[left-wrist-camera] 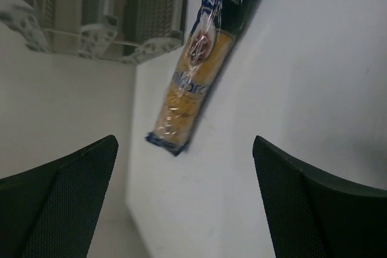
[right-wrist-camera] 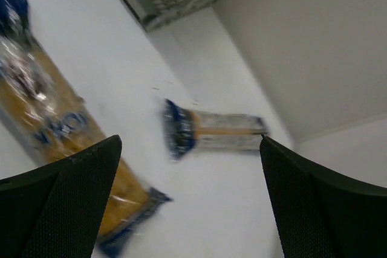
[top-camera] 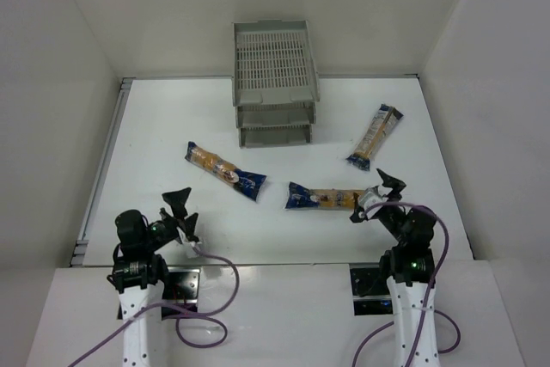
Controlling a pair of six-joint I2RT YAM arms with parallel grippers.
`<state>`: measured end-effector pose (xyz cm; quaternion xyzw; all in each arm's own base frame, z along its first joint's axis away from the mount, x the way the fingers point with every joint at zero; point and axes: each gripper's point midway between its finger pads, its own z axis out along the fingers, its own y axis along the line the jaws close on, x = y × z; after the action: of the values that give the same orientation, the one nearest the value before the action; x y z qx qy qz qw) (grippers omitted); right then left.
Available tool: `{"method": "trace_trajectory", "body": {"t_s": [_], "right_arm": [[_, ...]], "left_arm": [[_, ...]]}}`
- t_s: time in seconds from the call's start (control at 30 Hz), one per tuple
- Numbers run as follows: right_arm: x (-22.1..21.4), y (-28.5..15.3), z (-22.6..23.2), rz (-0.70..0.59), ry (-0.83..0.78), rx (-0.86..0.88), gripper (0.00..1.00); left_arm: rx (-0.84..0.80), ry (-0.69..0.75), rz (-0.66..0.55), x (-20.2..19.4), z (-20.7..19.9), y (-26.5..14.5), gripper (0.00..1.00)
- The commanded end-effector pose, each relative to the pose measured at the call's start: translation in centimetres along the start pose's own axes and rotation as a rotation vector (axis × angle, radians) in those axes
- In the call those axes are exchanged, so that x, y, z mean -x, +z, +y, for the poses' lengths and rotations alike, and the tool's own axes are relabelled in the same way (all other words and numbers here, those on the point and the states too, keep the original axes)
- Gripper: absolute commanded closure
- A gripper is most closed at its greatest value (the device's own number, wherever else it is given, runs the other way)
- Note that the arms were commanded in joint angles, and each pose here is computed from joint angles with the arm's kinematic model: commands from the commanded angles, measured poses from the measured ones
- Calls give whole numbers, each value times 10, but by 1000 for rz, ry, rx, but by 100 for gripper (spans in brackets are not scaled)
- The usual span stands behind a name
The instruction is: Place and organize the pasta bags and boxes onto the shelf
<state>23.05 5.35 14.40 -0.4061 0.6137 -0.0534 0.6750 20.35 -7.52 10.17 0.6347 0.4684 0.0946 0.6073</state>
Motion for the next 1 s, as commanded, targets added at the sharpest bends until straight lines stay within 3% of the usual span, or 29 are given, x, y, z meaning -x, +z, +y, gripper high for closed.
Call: {"method": "trace_trajectory", "body": {"t_s": [0.0, 0.03, 0.07, 0.13, 0.23, 0.27, 0.3, 0.37, 0.5, 0.53, 0.63, 0.67, 0.73, 0.77, 0.83, 0.97], "right_arm": [[12, -3, -23, 0, -604, 13, 0], [16, -5, -46, 25, -664, -94, 0], [-4, -11, -62, 140, -662, -176, 0], [-15, -20, -78, 232, -661, -253, 0], [-31, -40, -84, 377, -535, -271, 0], [-32, -50, -87, 426, -488, -284, 0], [-31, -54, -91, 438, -452, -319, 0], [-26, -62, -98, 448, -349, -376, 0], [-29, -62, -93, 516, -167, -311, 0], [-28, -58, -100, 526, -119, -323, 0], [-45, -24, -110, 690, 226, -252, 0], [-55, 5, -121, 779, 342, -187, 0], [-59, 35, -105, 857, 589, -163, 1], [-53, 53, -116, 835, 651, -176, 1], [-65, 74, -110, 847, 812, -221, 1], [-77, 109, -121, 852, 979, -314, 1]], "left_arm": [[10, 664, 57, 13, 42, -11, 1], [12, 722, 86, 14, 50, -14, 1], [7, 745, 112, 14, 55, -17, 1], [7, 763, 188, 17, 72, -31, 1], [35, 643, 272, 13, 84, -45, 1], [100, 632, 340, 7, 103, -53, 1], [173, 513, 371, 3, 113, -59, 1], [315, 488, 499, -10, 143, -79, 1], [339, 298, 676, -51, 135, -95, 1], [353, 218, 706, -58, 136, -99, 1], [357, -46, 851, -98, 138, -106, 1], [487, -203, 828, -90, 171, -110, 1], [489, -475, 941, -127, 173, -102, 1], [537, -675, 947, -132, 169, -96, 1], [571, -825, 911, -135, 189, -82, 1], [591, -1200, 803, -120, 172, -54, 1]]}}
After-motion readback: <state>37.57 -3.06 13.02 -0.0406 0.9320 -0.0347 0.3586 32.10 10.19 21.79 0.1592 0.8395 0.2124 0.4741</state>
